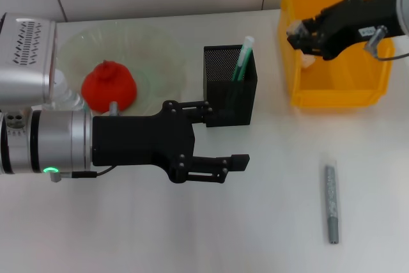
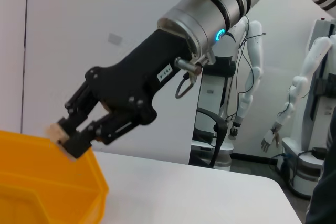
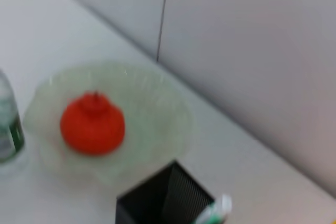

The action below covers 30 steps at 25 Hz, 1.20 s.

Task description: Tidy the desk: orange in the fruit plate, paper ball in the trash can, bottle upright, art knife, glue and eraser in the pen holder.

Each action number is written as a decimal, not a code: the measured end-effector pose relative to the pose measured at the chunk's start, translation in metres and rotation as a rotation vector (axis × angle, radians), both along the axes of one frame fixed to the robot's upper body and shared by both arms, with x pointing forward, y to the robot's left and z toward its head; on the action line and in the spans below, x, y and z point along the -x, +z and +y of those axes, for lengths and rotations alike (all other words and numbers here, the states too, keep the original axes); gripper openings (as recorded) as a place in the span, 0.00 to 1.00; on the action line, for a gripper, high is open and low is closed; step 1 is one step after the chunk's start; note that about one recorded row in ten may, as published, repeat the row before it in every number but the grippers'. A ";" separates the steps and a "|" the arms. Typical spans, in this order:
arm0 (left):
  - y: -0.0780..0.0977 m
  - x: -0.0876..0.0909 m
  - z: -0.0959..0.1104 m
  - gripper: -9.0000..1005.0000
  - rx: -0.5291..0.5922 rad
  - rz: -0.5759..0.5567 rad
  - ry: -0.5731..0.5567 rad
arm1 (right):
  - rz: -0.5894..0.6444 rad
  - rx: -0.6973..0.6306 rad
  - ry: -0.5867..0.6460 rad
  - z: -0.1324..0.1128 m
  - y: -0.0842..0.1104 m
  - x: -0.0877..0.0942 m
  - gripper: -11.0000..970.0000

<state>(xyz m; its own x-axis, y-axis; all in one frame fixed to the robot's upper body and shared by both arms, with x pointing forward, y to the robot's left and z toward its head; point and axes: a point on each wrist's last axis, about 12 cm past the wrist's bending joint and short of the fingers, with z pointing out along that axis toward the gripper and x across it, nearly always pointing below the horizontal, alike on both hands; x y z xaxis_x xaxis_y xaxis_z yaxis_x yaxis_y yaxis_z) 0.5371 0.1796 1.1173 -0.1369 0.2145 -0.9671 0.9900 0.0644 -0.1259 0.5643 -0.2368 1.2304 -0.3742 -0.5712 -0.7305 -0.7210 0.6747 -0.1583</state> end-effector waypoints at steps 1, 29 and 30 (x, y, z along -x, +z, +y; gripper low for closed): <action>0.000 0.000 0.000 0.79 0.000 0.002 -0.001 | -0.011 -0.025 0.004 -0.003 0.000 0.000 0.28; -0.001 0.001 -0.004 0.79 0.035 -0.013 -0.008 | 0.067 -0.509 0.157 -0.029 -0.058 -0.028 0.27; -0.001 0.001 -0.004 0.79 0.035 -0.013 -0.009 | 0.074 -0.509 0.158 -0.028 -0.059 -0.031 0.27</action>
